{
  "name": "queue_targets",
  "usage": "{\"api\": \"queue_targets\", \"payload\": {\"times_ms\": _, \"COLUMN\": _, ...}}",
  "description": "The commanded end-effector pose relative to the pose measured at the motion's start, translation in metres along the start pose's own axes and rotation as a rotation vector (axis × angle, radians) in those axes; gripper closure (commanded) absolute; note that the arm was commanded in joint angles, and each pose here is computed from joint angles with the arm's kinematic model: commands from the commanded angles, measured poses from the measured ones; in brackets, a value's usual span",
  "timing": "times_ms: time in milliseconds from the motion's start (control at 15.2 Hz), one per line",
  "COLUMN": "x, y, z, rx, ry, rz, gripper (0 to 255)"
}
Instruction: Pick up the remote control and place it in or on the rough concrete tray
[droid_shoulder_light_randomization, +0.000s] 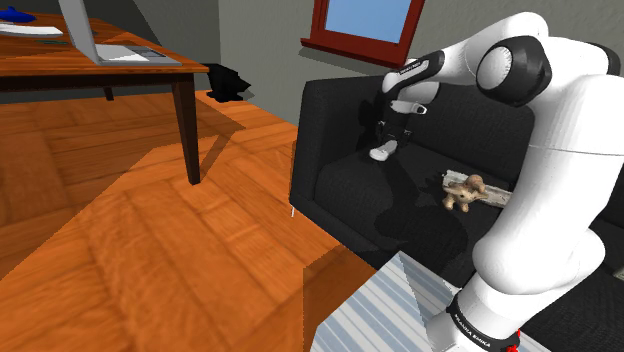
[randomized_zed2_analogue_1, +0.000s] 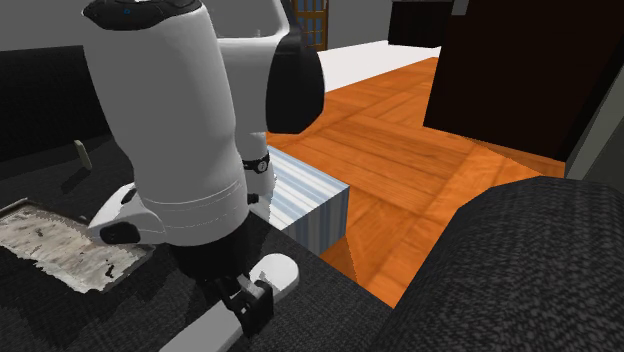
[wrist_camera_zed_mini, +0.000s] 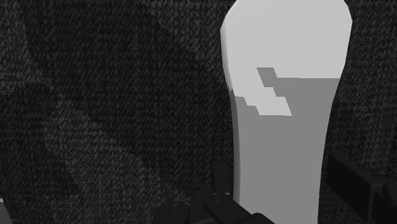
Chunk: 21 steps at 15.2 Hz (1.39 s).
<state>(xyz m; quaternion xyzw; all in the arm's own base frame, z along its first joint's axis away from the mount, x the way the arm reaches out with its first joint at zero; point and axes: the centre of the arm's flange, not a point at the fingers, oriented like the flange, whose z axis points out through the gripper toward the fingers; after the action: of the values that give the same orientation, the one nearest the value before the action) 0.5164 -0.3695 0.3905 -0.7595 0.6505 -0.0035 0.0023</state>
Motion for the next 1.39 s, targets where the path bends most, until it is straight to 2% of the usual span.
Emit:
{"api": "queue_targets", "payload": {"times_ms": 0, "x": 0.001, "y": 0.0, "z": -0.012, "rx": 0.0, "ry": 0.0, "rz": 0.0, "gripper": 255}}
{"api": "queue_targets", "payload": {"times_ms": 792, "x": 0.001, "y": -0.001, "z": -0.074, "rx": 0.0, "ry": 0.0, "rz": 0.0, "gripper": 255}}
{"api": "queue_targets", "payload": {"times_ms": 1320, "x": 0.023, "y": 0.103, "z": -0.077, "rx": 0.0, "ry": 0.0, "rz": 0.0, "gripper": 255}}
